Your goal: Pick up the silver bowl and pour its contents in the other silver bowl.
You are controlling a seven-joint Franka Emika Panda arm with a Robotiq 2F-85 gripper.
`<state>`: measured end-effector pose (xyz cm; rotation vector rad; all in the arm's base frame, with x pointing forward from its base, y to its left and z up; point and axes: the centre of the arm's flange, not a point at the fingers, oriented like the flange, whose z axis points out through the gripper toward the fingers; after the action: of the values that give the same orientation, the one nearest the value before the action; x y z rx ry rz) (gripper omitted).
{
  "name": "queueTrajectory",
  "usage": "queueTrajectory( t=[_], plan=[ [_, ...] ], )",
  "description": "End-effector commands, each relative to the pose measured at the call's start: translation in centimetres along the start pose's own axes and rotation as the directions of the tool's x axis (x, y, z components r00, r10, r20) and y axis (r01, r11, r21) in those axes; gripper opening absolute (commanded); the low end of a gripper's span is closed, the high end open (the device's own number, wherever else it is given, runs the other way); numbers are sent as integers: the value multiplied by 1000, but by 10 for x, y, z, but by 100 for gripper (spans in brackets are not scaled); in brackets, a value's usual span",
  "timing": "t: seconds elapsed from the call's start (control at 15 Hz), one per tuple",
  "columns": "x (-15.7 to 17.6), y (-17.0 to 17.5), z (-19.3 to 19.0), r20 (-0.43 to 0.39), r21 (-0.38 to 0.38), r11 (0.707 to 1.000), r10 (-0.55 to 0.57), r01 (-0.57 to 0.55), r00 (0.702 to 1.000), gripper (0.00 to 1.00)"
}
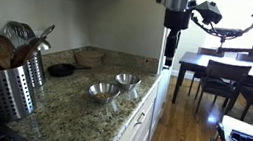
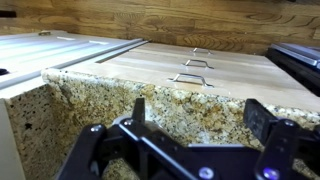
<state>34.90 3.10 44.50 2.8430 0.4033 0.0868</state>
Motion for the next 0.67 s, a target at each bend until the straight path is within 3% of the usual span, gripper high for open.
queueTrajectory(
  t=[0.0, 0.6],
  plan=[
    [25, 4, 2, 5, -14, 999, -42, 42, 999, 100],
    [86, -14, 4, 27, -44, 985, -163, 164, 986, 100]
  ],
)
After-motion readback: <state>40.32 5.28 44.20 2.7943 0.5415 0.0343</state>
